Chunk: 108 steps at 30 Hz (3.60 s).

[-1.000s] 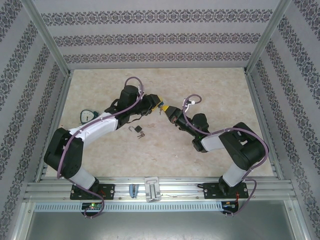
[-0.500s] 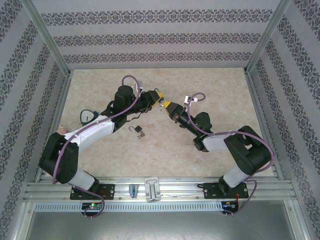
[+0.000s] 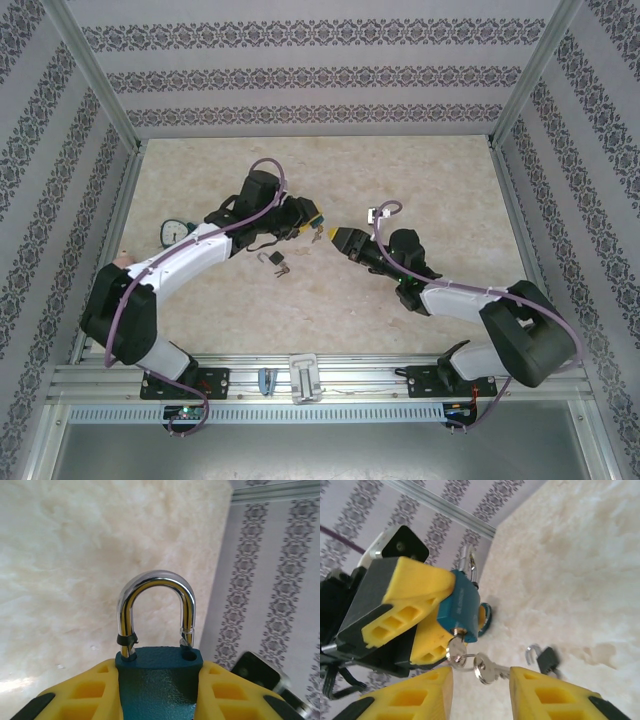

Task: Unlock with the key

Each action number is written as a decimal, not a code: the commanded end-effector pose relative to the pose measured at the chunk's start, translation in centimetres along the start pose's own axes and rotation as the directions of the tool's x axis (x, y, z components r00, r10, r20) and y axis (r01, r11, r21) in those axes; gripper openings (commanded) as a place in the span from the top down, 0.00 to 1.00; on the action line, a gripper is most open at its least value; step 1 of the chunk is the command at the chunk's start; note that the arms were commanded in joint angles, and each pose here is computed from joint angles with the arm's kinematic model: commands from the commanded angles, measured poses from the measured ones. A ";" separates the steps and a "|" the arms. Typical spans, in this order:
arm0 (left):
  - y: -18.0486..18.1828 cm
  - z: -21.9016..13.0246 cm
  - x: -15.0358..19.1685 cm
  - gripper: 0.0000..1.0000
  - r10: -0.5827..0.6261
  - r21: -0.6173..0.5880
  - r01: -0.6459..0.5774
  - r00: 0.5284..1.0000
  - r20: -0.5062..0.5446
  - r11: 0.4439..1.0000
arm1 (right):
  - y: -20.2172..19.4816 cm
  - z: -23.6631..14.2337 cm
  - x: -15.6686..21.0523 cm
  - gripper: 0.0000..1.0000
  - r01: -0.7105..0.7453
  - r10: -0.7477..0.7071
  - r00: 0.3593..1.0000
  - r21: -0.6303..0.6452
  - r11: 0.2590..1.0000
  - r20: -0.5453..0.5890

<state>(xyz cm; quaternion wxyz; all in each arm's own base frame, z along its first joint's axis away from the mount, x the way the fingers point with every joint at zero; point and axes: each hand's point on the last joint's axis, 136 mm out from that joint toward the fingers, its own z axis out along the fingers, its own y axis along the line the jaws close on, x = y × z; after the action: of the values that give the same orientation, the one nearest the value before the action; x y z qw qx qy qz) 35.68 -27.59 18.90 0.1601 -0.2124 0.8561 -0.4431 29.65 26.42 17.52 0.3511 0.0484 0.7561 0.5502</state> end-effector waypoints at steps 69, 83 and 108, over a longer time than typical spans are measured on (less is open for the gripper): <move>-3.5 -2.9 -1.0 0.61 0.133 0.149 -0.130 0.991 -0.010 0.980 | 1.7 -2.5 -1.3 1.00 0.388 -0.388 0.921 0.031 0.921 -0.011; -8.2 -3.6 -1.3 0.59 0.327 0.295 -0.301 0.944 -0.044 0.907 | 4.5 -3.6 0.0 1.00 0.362 -0.381 0.919 -0.160 0.918 -0.105; -3.9 0.1 3.9 0.65 0.305 0.227 -0.249 0.915 -0.264 0.942 | 4.6 -4.5 -3.7 1.00 0.326 -0.325 0.945 -0.132 0.936 0.026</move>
<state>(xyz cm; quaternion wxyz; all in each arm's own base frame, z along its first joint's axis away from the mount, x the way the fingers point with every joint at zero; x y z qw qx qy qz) 35.00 -31.37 22.35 0.1311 -0.0184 0.8409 -0.5248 27.40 23.46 20.94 0.3901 -0.1013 0.7481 0.5272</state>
